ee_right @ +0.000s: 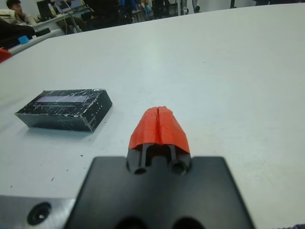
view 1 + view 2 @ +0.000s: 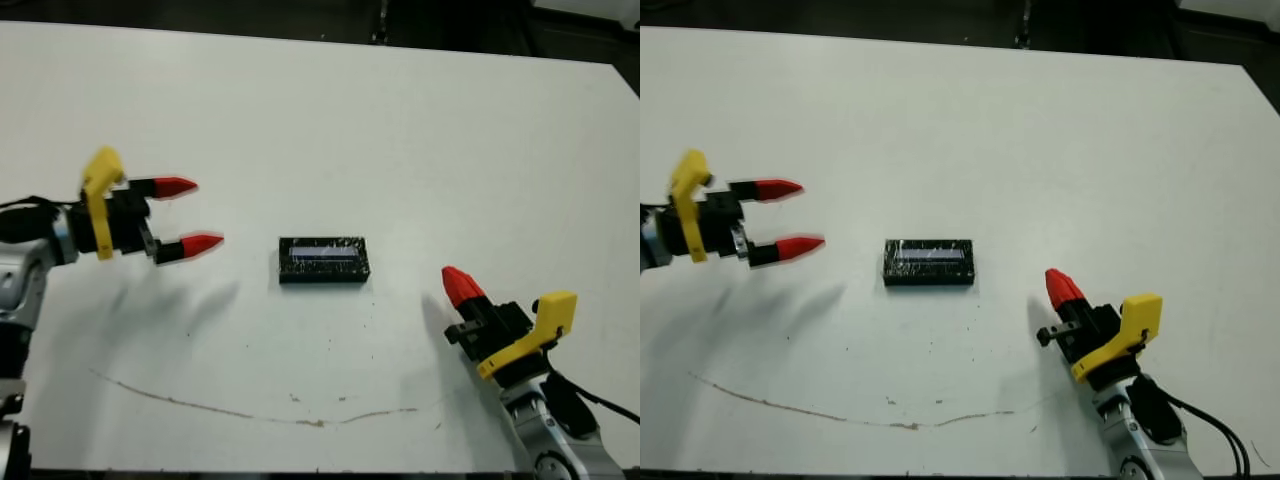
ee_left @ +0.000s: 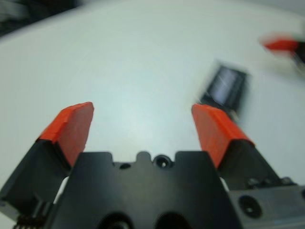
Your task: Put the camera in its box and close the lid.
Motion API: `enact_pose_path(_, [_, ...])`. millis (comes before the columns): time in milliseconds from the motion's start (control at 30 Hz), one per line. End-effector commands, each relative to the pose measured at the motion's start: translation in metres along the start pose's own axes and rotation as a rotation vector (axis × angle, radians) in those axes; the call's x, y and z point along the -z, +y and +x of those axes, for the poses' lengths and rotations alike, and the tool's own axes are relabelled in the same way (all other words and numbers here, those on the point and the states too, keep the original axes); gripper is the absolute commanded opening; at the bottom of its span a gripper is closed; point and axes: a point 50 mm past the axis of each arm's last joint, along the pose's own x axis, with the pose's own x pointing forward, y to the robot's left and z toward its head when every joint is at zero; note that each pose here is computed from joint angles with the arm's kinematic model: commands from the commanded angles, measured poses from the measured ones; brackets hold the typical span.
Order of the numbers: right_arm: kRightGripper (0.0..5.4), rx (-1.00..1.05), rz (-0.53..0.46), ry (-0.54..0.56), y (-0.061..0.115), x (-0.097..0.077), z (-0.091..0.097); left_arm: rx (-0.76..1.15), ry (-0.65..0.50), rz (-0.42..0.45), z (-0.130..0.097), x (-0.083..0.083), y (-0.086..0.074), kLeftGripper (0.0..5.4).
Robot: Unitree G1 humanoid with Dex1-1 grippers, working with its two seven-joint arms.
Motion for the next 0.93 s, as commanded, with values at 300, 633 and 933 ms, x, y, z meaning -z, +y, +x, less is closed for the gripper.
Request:
enact_pose_path(300, [0.0, 0.054, -0.016, -0.065, -0.009, -0.015, 0.006, -0.503, -0.323, -0.185, 0.019, 0.03, -0.082, 3.41])
enact_pose_path(633, [0.0, 0.07, -0.01, -0.106, -0.011, -0.018, 0.01, -0.579, -0.328, -0.132, 0.017, 0.042, -0.117, 1.89])
enact_pose_path(933, [0.0, 0.066, 0.002, -0.1, -0.01, -0.017, 0.01, -0.571, -0.32, -0.116, 0.018, 0.04, -0.117, 0.5])
